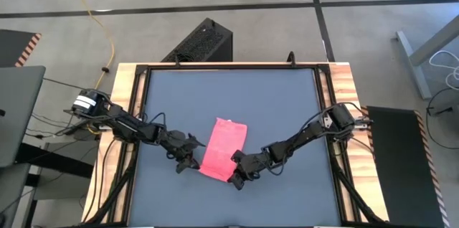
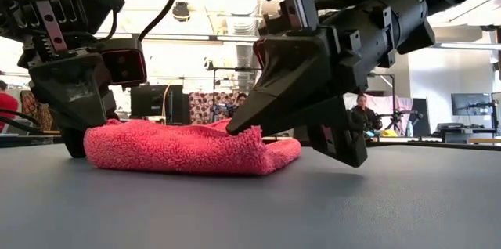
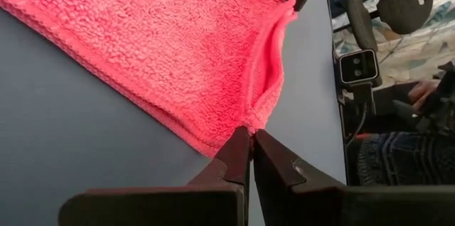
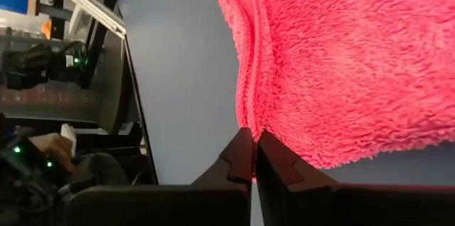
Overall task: Roll towel
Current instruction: Roll the red microfiber cloth
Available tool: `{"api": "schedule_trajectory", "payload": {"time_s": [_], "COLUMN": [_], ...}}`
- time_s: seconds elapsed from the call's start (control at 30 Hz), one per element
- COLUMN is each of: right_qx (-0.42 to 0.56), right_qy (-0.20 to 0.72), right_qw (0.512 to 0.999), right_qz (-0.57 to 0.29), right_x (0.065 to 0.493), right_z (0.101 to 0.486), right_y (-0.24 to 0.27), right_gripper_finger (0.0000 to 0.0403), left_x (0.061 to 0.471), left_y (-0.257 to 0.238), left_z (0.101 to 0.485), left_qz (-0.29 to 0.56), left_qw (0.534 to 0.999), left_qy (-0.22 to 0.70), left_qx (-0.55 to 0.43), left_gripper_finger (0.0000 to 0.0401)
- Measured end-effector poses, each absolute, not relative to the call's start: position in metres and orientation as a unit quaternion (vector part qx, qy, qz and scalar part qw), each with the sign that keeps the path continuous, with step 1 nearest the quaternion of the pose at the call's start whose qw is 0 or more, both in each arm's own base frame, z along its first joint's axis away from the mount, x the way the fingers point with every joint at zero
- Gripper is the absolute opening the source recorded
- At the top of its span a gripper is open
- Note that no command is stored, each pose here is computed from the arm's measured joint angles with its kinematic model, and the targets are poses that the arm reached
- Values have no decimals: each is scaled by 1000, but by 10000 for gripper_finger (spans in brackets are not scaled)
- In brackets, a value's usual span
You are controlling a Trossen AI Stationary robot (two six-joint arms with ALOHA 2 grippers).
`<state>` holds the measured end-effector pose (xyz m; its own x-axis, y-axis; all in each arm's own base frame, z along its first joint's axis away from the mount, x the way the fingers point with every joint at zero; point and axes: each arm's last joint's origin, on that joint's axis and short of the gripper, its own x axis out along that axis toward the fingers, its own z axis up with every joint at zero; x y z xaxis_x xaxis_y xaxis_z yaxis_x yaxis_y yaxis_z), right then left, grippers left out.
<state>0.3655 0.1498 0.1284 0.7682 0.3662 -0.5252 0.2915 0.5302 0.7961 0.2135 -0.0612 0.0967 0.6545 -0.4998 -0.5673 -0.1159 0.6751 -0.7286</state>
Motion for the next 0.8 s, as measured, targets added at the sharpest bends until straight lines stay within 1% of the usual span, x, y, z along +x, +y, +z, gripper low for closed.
{"api": "schedule_trajectory", "payload": {"time_s": [0.13,0.23,0.33,0.5,0.63,0.7,0.8], "right_qx": [494,518,535,539,545,549,554], "right_qy": [342,352,359,364,370,375,378], "right_qw": [799,779,763,757,749,742,736], "right_qz": [15,-28,-49,-57,-70,-81,-91], "right_x": [364,361,358,356,357,357,356], "right_z": [128,124,122,121,119,118,117], "right_y": [152,152,155,158,153,151,150], "right_gripper_finger": [44,49,44,31,29,29,28], "left_x": [213,214,214,216,223,225,227], "left_y": [-61,-61,-61,-61,-64,-64,-62], "left_z": [97,96,96,97,98,99,99], "left_qz": [-116,-113,-108,-103,-92,-95,-78], "left_qw": [823,820,817,809,784,777,767], "left_qy": [400,402,404,414,447,457,475], "left_qx": [-386,-391,-398,-404,-422,-422,-424], "left_gripper_finger": [0,0,0,0,0,0,0]}}
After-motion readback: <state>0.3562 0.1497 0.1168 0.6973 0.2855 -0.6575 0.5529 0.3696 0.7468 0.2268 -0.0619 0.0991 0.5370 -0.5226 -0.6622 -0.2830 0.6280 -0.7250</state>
